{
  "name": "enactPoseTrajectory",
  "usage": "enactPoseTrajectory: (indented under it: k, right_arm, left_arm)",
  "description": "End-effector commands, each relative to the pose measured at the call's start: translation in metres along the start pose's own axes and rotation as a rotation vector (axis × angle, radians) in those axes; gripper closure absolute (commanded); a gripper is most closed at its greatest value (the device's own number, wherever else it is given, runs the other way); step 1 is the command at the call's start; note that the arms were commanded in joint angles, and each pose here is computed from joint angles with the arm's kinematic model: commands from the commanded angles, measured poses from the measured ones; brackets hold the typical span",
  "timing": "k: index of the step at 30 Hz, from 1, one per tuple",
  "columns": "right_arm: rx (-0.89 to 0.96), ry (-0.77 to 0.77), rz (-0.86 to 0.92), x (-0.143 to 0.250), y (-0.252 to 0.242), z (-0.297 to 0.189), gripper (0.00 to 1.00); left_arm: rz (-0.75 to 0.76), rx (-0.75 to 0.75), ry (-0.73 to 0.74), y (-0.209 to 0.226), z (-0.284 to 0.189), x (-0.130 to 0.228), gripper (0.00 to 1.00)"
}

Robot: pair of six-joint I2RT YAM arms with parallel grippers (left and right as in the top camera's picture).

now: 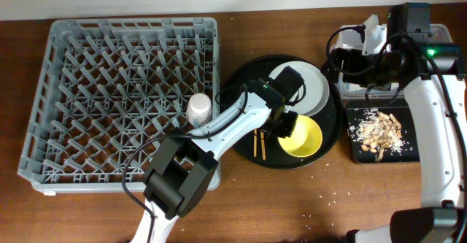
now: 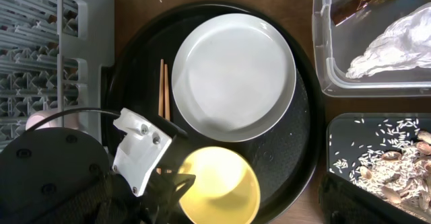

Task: Sort waste into correct bins and load items into the dishwasher rack
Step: 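Reach the left gripper to the yellow bowl and grasp its rim, then carry the yellow bowl with the left gripper into the rack's back row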

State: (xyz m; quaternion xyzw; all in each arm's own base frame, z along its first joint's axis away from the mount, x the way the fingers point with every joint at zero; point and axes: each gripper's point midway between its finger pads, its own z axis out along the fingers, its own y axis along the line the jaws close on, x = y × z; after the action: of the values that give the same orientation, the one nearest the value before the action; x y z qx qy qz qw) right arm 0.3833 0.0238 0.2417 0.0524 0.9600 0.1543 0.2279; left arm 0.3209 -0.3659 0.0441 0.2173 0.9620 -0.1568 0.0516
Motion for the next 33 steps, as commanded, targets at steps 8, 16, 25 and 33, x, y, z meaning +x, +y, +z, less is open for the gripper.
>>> enactPoseTrajectory:
  k: [8, 16, 25, 33]
  right_arm:
    - [0.010, -0.005, 0.006, -0.003, -0.003, 0.000, 0.01]
    - [0.010, -0.005, 0.006, -0.003, -0.003, 0.000, 0.02]
    - [0.010, -0.005, 0.006, -0.003, -0.003, 0.000, 0.02]
    - [0.010, -0.005, 0.006, -0.003, -0.003, 0.000, 0.02]
  left_arm:
    - [-0.019, -0.022, -0.023, 0.010, -0.004, -0.006, 0.99]
    - [-0.085, -0.284, -0.236, 0.082, -0.100, -0.038, 0.99]
    - [-0.169, -1.036, -0.631, 0.192, -0.281, -0.061, 0.99]
    - [-0.184, -1.379, -0.608, 0.245, -0.294, -0.078, 0.99]
